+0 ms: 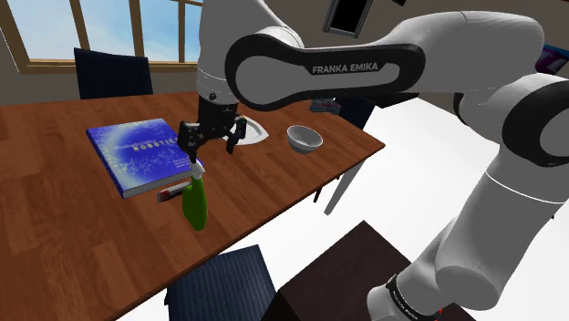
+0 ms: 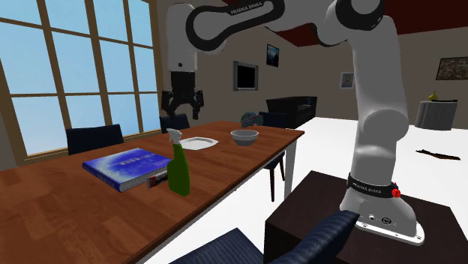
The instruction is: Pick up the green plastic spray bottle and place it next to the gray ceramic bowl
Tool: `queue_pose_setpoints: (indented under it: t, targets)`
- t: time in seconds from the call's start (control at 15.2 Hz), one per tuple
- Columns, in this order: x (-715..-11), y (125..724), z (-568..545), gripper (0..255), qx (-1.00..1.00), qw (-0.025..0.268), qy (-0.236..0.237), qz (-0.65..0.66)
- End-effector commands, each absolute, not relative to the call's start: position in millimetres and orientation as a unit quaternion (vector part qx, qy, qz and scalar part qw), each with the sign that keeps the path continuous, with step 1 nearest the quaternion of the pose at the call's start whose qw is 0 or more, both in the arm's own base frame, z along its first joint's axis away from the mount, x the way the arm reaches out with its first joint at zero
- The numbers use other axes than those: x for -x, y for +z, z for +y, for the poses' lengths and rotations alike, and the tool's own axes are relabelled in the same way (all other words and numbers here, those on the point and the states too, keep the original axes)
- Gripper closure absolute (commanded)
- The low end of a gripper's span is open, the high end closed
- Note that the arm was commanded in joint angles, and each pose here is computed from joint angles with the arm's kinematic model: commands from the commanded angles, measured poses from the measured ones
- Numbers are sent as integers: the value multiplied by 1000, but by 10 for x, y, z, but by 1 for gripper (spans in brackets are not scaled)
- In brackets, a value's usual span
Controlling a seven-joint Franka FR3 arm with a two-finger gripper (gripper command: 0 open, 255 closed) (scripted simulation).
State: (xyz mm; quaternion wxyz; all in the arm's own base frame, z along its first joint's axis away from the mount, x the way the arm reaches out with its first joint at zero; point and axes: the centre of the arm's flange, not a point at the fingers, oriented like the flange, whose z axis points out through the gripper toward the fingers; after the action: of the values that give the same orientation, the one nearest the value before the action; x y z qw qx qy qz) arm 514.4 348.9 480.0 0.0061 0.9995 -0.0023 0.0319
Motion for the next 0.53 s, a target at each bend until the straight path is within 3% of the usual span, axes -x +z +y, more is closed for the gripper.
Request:
queue_pose_setpoints:
  t: [0.0, 0.46]
  targets:
    - [-5285, 4658, 3695, 0, -1000, 7, 28, -7]
    - [-5324, 4325, 3719, 0, -1000, 7, 27, -8]
